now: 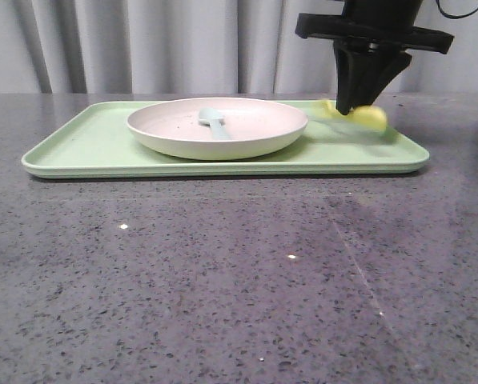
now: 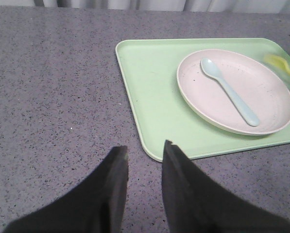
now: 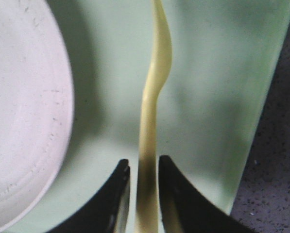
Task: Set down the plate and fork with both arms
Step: 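Lower the yellow fork onto the tray beside the plate, then open the right gripper and raise it away from the tray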
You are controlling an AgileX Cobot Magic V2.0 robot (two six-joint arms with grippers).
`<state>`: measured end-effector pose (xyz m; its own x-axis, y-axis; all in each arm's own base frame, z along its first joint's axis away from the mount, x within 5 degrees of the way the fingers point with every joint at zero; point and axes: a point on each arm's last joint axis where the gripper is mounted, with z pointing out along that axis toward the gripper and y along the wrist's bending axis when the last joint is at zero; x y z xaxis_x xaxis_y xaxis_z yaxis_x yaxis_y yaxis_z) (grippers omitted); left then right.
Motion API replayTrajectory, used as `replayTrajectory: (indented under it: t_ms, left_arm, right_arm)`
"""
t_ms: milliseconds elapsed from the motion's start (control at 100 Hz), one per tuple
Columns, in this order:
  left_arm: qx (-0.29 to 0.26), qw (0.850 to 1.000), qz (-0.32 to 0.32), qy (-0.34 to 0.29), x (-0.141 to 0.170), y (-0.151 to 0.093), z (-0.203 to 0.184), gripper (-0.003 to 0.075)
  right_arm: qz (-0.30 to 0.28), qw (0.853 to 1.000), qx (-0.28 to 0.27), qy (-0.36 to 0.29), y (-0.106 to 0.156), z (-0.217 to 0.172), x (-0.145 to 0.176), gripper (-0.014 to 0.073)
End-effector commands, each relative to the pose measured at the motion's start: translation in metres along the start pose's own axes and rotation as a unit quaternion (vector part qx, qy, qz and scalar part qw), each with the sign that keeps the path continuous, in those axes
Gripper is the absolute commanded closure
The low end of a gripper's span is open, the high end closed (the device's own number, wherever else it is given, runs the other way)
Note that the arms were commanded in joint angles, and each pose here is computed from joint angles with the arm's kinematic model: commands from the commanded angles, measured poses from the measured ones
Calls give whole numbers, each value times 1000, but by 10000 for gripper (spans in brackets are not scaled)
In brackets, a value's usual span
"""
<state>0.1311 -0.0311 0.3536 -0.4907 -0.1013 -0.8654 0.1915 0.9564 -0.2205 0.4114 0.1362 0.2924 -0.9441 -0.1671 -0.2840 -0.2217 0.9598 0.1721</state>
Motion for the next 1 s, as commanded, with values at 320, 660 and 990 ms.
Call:
replayTrajectory:
  t_ms: [320, 660, 990]
  left_arm:
    - [4, 999, -8, -49, -13, -2, -6, 543]
    - [4, 999, -8, -49, -13, -2, -6, 543]
    - [4, 999, -8, -49, -13, -2, -6, 543]
  right_arm:
    - [-7, 1000, -8, -7, 3, -28, 4, 235]
    - [-11, 999, -11, -42, 6, -49, 6, 235]
    - [-8, 992, -15, -126, 7, -83, 36, 235]
